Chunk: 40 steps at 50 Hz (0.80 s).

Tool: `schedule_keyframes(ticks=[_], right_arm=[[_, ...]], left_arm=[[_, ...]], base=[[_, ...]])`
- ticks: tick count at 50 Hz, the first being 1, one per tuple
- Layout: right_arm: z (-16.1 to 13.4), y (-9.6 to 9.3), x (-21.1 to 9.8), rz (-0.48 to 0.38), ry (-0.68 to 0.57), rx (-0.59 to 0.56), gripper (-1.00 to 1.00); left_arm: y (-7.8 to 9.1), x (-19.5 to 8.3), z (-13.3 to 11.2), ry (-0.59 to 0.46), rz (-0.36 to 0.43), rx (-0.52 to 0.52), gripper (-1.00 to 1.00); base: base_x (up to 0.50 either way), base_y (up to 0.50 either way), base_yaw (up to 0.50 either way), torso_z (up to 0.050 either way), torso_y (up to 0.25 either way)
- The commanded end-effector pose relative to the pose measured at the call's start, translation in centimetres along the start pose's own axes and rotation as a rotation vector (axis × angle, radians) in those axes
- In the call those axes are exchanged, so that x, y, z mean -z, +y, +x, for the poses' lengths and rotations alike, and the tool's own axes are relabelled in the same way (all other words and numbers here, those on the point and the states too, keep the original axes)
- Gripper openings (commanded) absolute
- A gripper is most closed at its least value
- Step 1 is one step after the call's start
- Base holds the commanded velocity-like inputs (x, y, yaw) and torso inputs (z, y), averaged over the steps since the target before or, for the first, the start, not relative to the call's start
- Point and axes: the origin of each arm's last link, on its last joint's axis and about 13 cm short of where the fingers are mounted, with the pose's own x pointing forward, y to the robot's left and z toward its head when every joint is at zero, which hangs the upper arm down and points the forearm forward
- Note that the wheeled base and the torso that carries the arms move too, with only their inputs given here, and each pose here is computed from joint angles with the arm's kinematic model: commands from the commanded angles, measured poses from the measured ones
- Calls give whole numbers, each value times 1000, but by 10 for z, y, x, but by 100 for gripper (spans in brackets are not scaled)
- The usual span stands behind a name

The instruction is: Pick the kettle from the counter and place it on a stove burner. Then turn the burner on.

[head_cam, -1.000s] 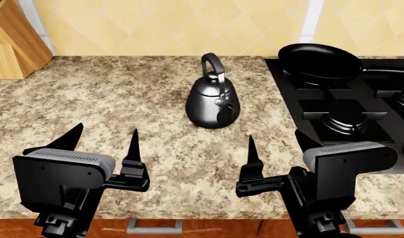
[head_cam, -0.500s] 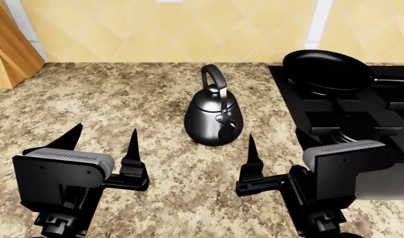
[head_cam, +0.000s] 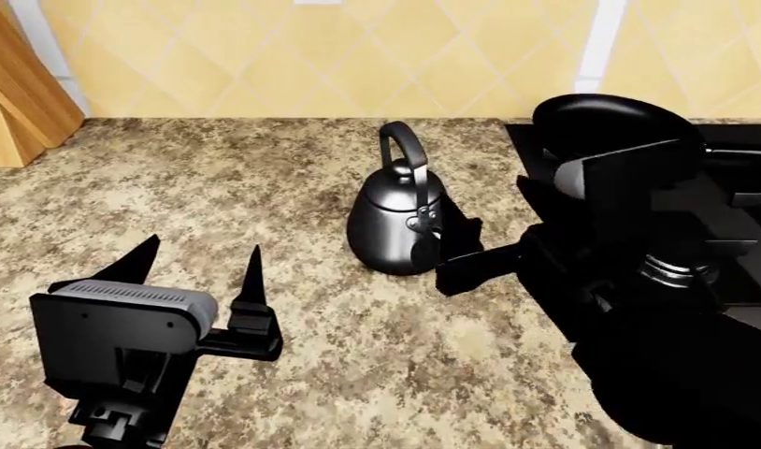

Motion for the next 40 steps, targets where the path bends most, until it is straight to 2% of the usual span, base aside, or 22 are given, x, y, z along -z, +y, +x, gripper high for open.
schedule_keyframes(ticks=[1, 11, 28, 40], right_arm=[[26, -13, -34, 8, 62, -77, 100], [51, -15, -35, 10, 98, -88, 100], [88, -4, -35, -86, 151, -152, 100], [105, -3, -29, -77, 165, -173, 100]], left_arm=[[0, 0, 0, 1, 0, 6, 100], [0, -3, -1, -8, 5, 2, 100], [-1, -1, -3, 1, 5, 3, 100], [-1, 1, -3, 8, 4, -2, 100]], base=[[0, 0, 0, 0, 0], [0, 0, 0, 0, 0], [0, 0, 0, 0, 0], [0, 0, 0, 0, 0]])
